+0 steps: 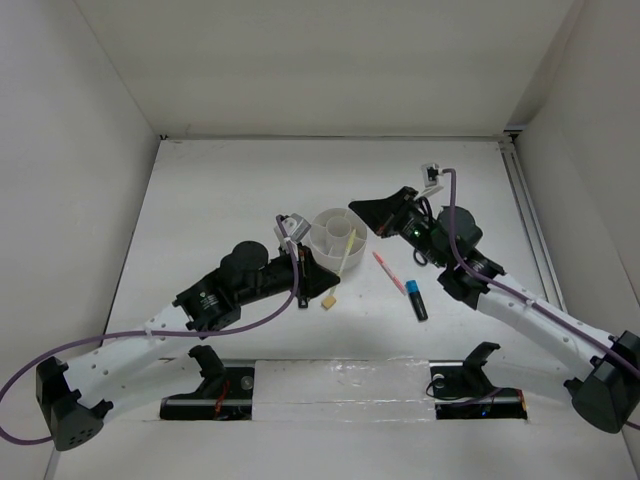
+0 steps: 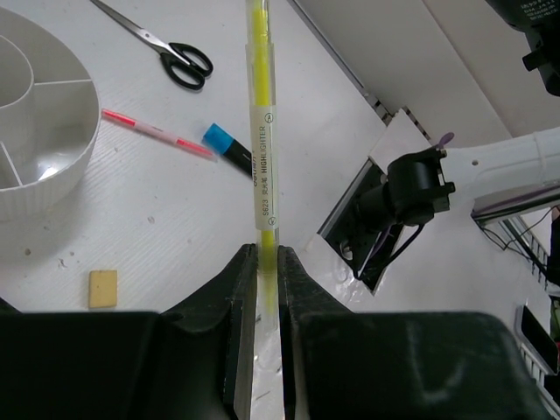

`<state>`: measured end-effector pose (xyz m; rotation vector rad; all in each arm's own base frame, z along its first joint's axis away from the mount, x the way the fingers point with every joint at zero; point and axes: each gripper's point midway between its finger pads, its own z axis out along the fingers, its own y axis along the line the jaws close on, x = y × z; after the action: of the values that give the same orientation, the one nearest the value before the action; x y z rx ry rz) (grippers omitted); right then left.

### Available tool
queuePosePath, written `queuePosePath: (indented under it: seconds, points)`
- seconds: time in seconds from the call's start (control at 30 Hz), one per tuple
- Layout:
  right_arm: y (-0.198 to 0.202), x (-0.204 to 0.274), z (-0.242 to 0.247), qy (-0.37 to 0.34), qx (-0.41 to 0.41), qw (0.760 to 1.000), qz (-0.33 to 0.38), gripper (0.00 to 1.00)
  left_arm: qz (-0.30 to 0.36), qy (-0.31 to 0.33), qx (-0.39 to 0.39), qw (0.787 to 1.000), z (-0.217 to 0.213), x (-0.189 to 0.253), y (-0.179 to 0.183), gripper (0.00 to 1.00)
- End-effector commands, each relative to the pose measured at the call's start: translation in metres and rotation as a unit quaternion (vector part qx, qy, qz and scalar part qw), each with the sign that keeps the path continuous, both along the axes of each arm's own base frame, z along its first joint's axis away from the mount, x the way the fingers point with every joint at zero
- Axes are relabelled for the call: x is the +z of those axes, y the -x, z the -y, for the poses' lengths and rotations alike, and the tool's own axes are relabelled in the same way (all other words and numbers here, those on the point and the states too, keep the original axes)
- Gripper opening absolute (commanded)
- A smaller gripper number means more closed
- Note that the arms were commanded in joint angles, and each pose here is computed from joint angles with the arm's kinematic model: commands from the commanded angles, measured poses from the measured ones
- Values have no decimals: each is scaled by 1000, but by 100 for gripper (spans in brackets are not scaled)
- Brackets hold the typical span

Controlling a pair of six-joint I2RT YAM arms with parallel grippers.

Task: Sort the stationery into containers
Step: Close the pen cap on the pen.

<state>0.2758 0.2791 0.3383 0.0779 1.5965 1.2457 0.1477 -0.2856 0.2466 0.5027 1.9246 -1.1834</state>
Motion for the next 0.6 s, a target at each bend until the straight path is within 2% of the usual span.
queuePosePath:
  seconds: [0.0, 0.37, 0.57]
  points:
    - [7, 14, -4, -22, 11, 999, 28, 0, 19, 12, -1, 1000, 2, 8, -2, 0]
    - [9, 12, -4, -19, 10, 999, 31, 0, 26, 12, 47, 998, -9, 11, -13, 0]
    - [9, 16, -4, -18, 10, 999, 37, 0, 22, 14, 48, 999, -9, 12, -13, 0]
